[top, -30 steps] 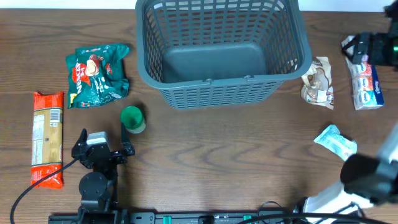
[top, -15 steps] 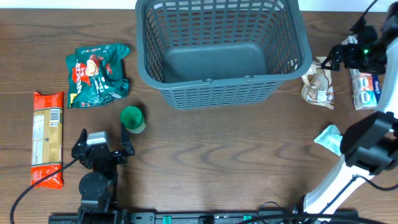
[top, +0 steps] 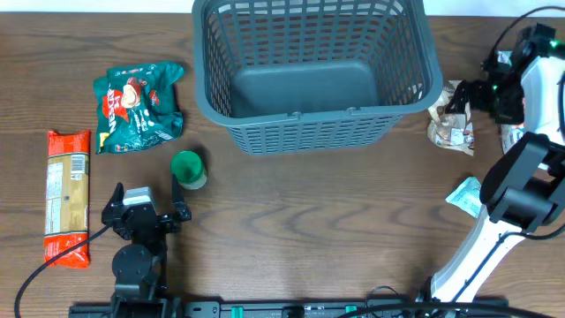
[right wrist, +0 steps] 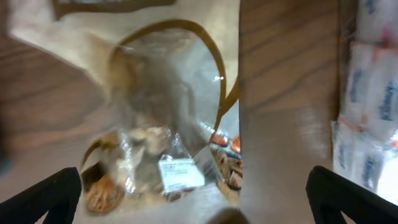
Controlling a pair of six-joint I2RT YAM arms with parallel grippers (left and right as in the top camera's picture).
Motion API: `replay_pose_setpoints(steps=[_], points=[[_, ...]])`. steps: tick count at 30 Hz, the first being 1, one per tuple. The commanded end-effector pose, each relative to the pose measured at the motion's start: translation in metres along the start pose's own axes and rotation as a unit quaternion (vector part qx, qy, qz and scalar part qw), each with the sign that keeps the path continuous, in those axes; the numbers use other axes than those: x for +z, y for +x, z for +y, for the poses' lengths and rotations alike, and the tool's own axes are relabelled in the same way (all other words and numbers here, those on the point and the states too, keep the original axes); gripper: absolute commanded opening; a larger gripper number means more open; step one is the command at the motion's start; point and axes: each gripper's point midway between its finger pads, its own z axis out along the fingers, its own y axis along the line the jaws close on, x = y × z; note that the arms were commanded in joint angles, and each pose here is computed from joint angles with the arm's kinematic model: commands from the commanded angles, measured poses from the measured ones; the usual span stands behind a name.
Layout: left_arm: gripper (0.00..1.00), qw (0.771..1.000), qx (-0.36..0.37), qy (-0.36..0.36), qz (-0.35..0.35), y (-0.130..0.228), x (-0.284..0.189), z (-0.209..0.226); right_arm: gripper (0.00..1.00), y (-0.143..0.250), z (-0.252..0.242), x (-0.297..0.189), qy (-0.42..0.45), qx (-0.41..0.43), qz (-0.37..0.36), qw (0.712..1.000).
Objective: Pack container
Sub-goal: 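Reach the right gripper to the beige snack bag and grasp it, then lift the beige bag with the right gripper and drop it into the basket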
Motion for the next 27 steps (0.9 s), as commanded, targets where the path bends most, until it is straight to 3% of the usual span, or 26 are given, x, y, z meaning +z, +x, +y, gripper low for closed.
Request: replay_pose_setpoints(steps=[1,14,15,16,17,18,27], points=[[0.99,1.0,0.009,-0.01,0.025,0.019,0.002,0.004,0.99,0.012,0.008,0.023,0.009,0.019,0.025,0.999],[0.99,1.0,0.009,-0.01,0.025,0.019,0.002,0.004,0.99,0.032,0.053,0.068,0.003,-0.06,0.045,0.997],[0.99,1.0,0.009,-0.01,0.025,0.019,0.002,0.004,0.87,0.033,0.055,0.069,0.002,-0.062,0.046,0.997],[0.99,1.0,0.009,-0.01,0.025,0.019,0.002,0.004,0.62,0.034,0.057,0.069,0.0,-0.064,0.048,0.997],[0.99,1.0,0.009,-0.01,0.025,0.019,0.002,0.004,0.19,0.035,0.058,0.071,-0.001,-0.066,0.049,0.997],[0.99,1.0,0.009,-0.01,0.025,0.019,0.002,0.004,0.01,0.036,0.059,0.072,-0.001,-0.067,0.05,0.997],[0.99,1.0,0.009,-0.01,0.025,0.019,0.002,0.004,0.01,0.036,0.062,0.06,-0.011,-0.056,0.044,0.997]])
